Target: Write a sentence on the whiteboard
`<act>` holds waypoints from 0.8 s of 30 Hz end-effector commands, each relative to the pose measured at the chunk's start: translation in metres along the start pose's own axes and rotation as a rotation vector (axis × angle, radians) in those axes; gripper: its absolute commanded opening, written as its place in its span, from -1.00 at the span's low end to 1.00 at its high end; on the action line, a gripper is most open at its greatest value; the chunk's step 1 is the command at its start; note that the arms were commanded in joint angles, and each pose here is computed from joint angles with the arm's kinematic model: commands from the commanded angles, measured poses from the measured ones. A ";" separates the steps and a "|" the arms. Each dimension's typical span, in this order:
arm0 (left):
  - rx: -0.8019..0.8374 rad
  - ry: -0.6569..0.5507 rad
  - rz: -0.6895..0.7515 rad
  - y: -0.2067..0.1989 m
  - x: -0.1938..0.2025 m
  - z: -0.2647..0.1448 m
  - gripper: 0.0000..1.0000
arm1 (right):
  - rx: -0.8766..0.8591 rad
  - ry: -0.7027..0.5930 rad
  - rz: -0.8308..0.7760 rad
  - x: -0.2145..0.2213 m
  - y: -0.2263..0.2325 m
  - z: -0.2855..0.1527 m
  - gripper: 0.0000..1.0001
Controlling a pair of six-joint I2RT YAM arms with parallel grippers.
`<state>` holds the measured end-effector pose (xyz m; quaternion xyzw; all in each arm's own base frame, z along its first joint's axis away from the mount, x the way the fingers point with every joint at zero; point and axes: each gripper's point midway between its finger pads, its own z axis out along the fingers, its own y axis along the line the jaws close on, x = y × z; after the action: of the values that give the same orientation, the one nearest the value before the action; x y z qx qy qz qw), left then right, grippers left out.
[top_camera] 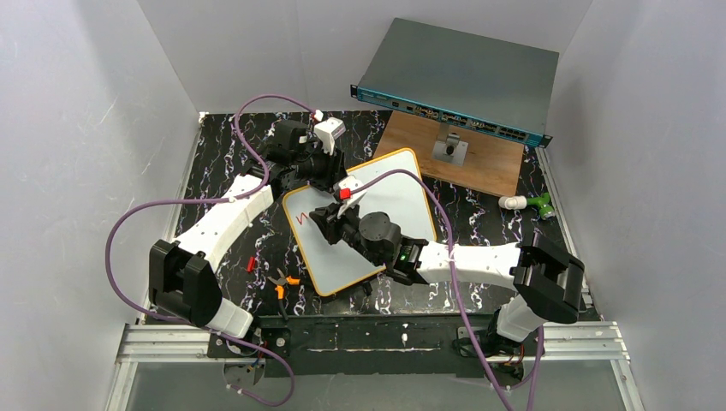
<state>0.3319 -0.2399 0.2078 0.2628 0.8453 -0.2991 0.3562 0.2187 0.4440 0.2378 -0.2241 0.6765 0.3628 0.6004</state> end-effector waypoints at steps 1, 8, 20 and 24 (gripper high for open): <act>-0.032 -0.093 0.068 -0.007 -0.024 -0.023 -1.00 | 0.062 0.055 -0.041 0.017 -0.016 -0.003 -0.97; -0.033 -0.095 0.072 -0.007 -0.024 -0.024 -1.00 | 0.065 0.062 -0.044 0.020 -0.016 -0.005 -0.97; -0.036 -0.097 0.072 -0.007 -0.025 -0.023 -1.00 | 0.082 0.084 -0.046 0.024 -0.018 -0.011 -0.97; -0.032 -0.096 0.072 -0.008 -0.025 -0.023 -1.00 | 0.096 0.071 -0.053 0.019 -0.020 -0.009 -0.97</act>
<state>0.3307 -0.2403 0.2089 0.2654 0.8443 -0.2989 0.3570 0.2136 0.4417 0.2312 -0.2292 0.6873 0.3523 0.5925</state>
